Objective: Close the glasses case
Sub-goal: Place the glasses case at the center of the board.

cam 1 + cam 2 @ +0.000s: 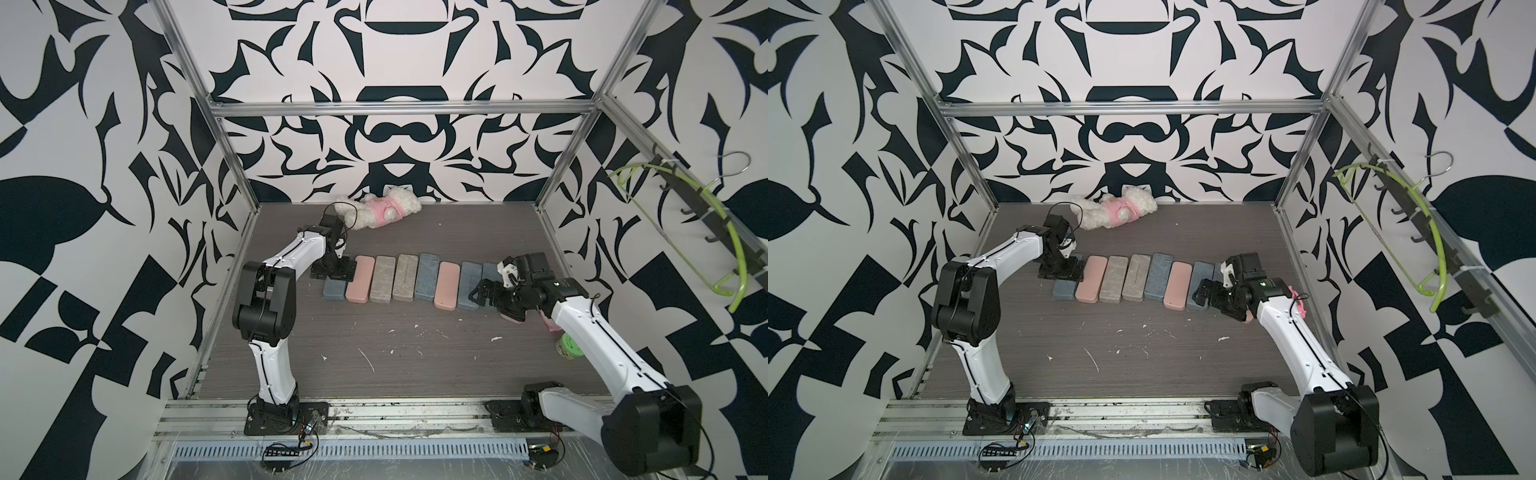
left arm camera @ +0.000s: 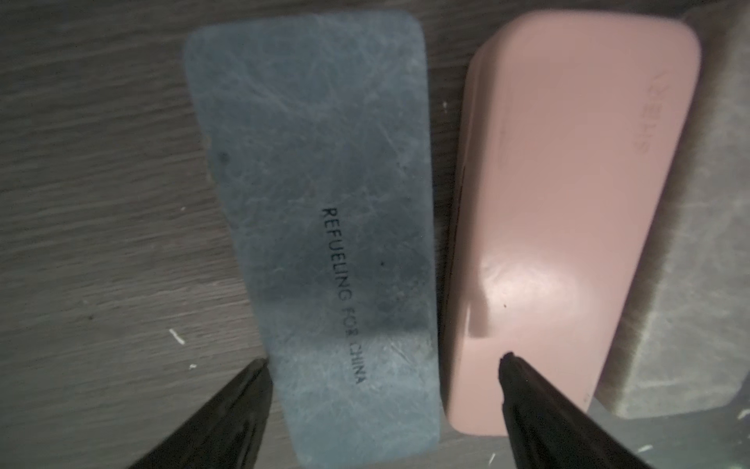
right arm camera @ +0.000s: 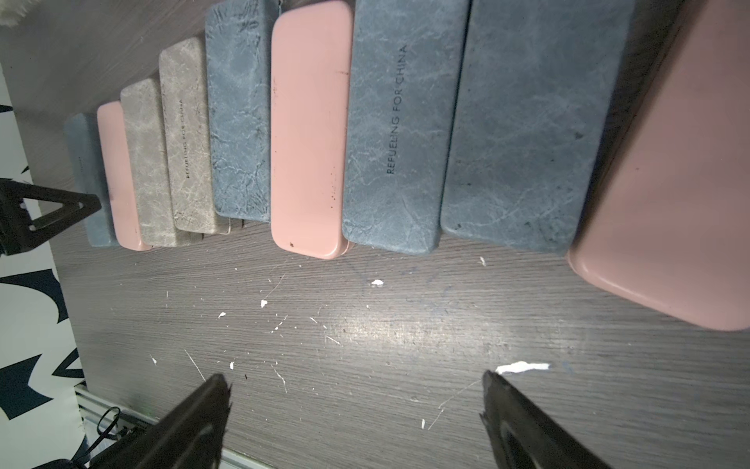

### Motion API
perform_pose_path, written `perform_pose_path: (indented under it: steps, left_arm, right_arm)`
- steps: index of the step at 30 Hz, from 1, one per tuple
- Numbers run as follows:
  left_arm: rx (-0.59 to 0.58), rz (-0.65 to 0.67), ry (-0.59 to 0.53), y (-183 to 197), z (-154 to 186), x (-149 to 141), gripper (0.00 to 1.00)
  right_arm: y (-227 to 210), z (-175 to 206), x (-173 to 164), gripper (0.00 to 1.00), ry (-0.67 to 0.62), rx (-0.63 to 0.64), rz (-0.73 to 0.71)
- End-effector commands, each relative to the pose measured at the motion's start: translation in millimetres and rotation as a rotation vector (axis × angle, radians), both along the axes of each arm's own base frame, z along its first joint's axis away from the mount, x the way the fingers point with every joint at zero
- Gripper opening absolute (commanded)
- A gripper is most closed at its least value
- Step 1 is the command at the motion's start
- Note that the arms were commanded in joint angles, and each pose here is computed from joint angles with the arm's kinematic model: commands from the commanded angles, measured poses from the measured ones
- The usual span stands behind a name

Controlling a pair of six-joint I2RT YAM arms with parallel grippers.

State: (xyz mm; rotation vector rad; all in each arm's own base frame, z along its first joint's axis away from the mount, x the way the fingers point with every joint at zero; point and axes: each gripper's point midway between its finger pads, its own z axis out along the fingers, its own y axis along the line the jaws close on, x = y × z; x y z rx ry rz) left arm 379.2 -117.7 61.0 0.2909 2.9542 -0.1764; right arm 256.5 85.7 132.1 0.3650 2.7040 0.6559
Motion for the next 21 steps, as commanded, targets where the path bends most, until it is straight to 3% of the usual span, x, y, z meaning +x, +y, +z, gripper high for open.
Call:
perform_pose_path:
  steps: [1, 4, 9, 21]
  left_arm:
    - [-0.074, 0.012, -0.066, -9, 23, 3, 0.98]
    - [-0.116, 0.039, -0.1, -11, 37, 6, 1.0]
    - [-0.192, 0.097, -0.159, -12, 64, 11, 0.99]
    - [-0.365, 0.152, -0.387, -17, 155, -13, 0.99]
  right_arm:
    - [-18, 11, 4, 0.99, -0.017, 0.006, -0.078]
    - [-51, 9, 6, 0.98, 0.001, -0.038, -0.196]
    - [-86, 2, 13, 0.97, 0.019, 0.0, -0.362]
    - [-125, -21, 43, 0.96, 0.065, -0.09, -0.461]
